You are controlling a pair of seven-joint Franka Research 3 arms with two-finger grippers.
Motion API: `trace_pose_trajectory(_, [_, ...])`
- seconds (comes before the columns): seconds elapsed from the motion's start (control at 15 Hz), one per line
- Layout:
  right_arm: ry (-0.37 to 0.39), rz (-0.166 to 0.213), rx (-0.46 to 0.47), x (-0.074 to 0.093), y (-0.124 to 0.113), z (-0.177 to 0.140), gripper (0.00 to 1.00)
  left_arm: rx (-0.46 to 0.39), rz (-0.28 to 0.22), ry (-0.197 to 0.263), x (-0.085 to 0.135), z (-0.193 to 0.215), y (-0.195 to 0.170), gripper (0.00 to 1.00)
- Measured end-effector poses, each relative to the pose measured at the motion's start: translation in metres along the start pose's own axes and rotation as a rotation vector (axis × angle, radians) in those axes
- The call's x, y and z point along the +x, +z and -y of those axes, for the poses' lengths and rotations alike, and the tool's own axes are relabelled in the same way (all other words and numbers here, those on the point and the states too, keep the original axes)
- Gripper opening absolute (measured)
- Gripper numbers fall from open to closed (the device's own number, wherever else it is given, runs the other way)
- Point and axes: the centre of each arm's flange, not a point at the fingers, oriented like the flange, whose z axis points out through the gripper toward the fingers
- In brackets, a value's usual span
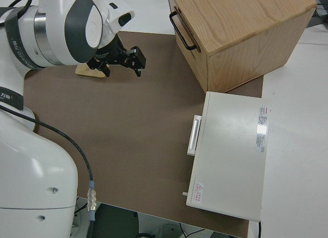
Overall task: Pick gray plate from table and place it on lower plate rack with left arm
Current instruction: 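Move the left gripper out from the rack toward the gray plate, then lower the left gripper onto the gray plate's rim and close it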
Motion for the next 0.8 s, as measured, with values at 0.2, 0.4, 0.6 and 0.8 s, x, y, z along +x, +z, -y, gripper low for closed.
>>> trace_pose_trajectory(0.2, [0.0,0.0,0.0,0.0,0.0,0.0,0.99,-0.004,-0.003,-0.001,0.003,-0.001,0.015,1.0])
trace_pose_trajectory(0.4, [0.0,0.0,0.0,0.0,0.0,0.0,0.99,-0.024,-0.019,-0.001,0.007,-0.006,0.04,1.0])
trace_pose_trajectory(0.6, [0.0,0.0,0.0,0.0,0.0,0.0,0.99,-0.027,-0.021,0.003,0.009,-0.01,0.081,1.0])
trace_pose_trajectory(0.8, [0.0,0.0,0.0,0.0,0.0,0.0,0.99,-0.025,-0.011,0.006,0.008,-0.012,0.117,1.0])
